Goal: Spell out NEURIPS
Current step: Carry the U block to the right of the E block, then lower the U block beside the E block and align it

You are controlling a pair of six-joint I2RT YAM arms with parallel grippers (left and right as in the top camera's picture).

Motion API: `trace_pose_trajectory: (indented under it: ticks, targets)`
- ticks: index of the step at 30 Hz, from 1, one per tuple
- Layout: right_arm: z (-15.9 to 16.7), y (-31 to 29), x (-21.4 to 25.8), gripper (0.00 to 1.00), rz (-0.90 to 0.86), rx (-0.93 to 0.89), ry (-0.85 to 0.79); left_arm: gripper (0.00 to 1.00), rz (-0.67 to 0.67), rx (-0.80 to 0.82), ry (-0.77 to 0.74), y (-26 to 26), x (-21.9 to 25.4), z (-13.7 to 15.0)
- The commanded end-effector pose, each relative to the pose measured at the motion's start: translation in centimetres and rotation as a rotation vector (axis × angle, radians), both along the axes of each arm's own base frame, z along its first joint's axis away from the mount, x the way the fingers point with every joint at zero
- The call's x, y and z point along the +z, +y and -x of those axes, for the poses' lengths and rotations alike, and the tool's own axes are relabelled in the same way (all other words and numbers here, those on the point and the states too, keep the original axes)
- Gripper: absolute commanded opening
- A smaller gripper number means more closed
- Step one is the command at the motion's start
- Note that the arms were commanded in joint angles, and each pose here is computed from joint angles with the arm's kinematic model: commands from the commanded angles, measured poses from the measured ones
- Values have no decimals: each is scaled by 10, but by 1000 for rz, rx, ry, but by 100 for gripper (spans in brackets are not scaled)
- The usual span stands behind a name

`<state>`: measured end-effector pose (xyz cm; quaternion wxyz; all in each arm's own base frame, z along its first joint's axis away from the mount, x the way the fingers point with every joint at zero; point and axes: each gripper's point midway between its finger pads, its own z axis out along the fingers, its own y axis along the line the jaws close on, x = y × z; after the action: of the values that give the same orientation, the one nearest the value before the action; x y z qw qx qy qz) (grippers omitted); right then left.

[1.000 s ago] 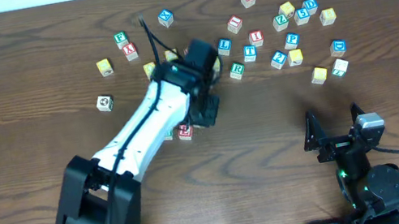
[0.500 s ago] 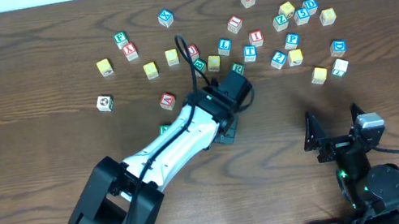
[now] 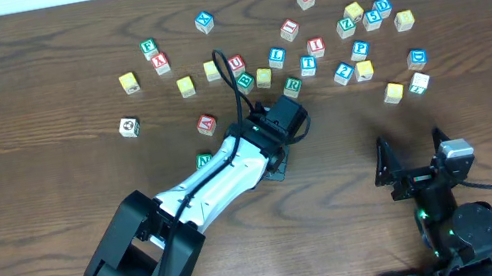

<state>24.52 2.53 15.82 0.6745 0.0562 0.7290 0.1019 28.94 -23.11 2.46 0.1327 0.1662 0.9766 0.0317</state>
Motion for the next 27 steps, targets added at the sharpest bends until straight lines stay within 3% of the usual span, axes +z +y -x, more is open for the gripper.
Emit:
trace_pose_trajectory:
  ticks: [1,27]
  targets:
    - [0,0,-1,99,-8,-1,2,8,-46,33,-25,13,-1,-5]
    - [0,0,-1,99,-8,-1,2,7,-73,35,-22,30,-13,-7]
